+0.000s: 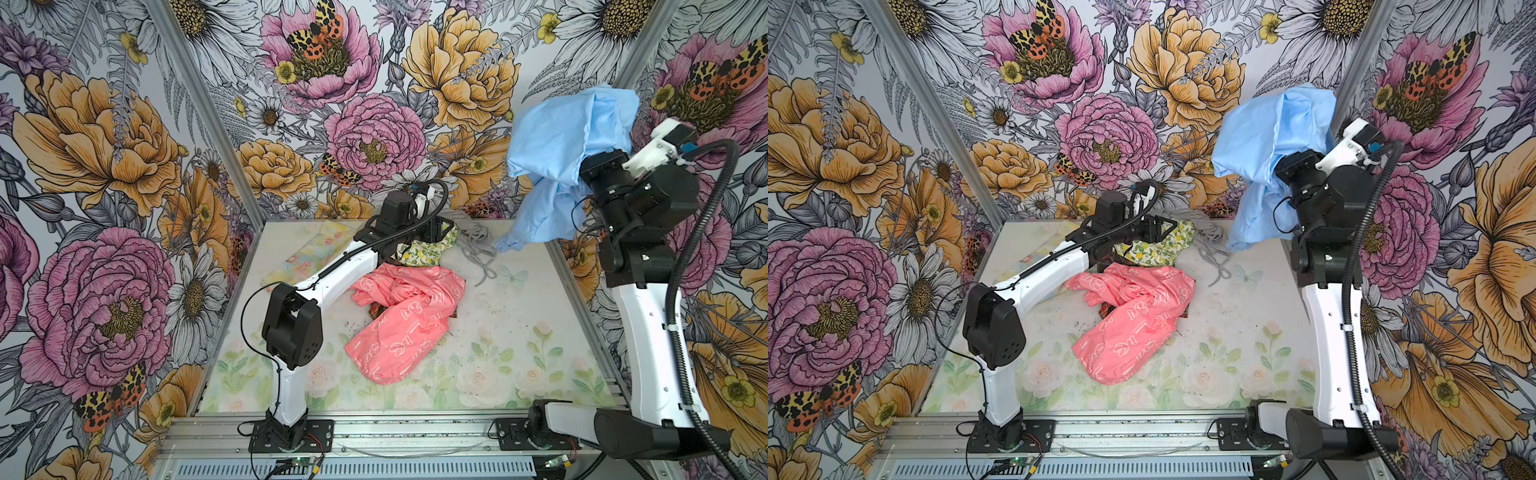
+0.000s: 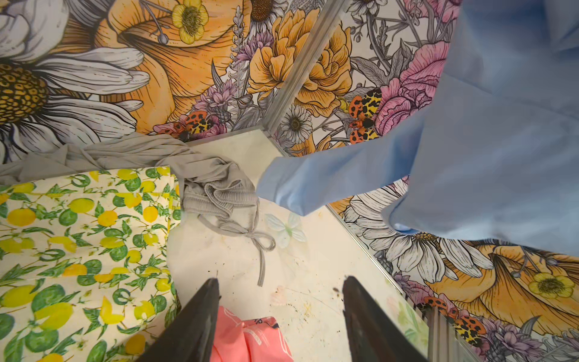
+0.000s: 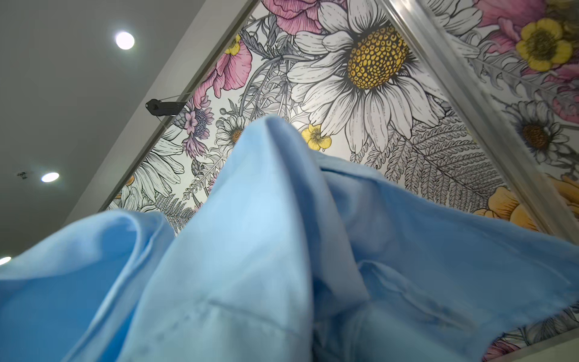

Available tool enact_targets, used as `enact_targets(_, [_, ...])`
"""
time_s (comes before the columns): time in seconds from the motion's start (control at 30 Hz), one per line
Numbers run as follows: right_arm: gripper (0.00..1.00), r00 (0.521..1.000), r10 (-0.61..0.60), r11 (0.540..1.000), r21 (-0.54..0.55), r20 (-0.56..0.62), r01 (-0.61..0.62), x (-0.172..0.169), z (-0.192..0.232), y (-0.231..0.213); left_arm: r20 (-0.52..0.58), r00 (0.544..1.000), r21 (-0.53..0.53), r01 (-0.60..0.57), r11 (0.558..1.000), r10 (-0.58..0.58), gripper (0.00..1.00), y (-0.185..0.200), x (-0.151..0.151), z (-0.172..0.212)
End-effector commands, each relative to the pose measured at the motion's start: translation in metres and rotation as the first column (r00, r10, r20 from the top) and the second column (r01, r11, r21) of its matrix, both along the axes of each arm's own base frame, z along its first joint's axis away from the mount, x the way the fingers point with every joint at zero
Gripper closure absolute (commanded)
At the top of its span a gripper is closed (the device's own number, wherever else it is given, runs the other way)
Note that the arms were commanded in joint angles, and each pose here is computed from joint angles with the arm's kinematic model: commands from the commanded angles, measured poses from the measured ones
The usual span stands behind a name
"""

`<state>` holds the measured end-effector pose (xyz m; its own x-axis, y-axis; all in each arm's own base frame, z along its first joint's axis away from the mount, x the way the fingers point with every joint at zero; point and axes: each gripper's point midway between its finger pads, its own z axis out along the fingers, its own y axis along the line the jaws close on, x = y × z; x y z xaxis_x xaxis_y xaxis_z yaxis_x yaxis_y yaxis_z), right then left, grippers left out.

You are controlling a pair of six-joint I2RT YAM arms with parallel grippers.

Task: Pick out a specific cloth from the pile
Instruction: 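Carry the blue shirt toward the right arm's side and lower it onto the table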

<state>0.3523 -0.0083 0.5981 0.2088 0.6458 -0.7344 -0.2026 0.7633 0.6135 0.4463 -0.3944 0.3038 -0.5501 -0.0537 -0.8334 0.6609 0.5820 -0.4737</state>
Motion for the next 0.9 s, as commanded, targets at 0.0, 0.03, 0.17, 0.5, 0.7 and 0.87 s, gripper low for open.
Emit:
enact_targets(0.0, [1.0, 0.993, -0.061, 0.997, -0.049, -0.1, 0.056, -0.021, -0.033, -0.008, 0.03, 1.0, -0.003, -0.004, 1.0, 0.004, 0.35, 0.003, -0.004, 0.004])
enact_targets(0.03, [1.0, 0.991, -0.075, 0.996, -0.055, -0.115, 0.069, -0.03, -0.041, -0.009, 0.031, 1.0, -0.003, 0.0, 1.0, 0.0, 0.35, 0.002, -0.007, 0.003])
enact_targets(0.17, [1.0, 0.968, -0.139, 0.987, -0.106, -0.207, 0.119, -0.061, -0.079, -0.017, 0.024, 1.0, 0.016, 0.008, 1.0, -0.008, 0.35, -0.001, -0.018, -0.005])
enact_targets(0.5, [1.0, 0.869, -0.3, 0.953, -0.17, -0.393, 0.252, -0.103, -0.179, -0.043, -0.012, 1.0, 0.029, 0.012, 1.0, -0.011, 0.35, 0.005, -0.036, -0.021])
enact_targets(0.7, [1.0, 0.764, -0.329, 0.944, -0.207, -0.556, 0.256, -0.089, -0.258, -0.052, 0.001, 1.0, 0.023, 0.0, 1.0, 0.0, 0.35, 0.015, -0.049, -0.013])
enact_targets(0.87, [1.0, 0.646, -0.351, 0.936, -0.246, -0.677, 0.251, -0.082, -0.327, -0.062, -0.005, 1.0, 0.037, -0.013, 0.999, 0.014, 0.35, 0.021, -0.053, -0.02])
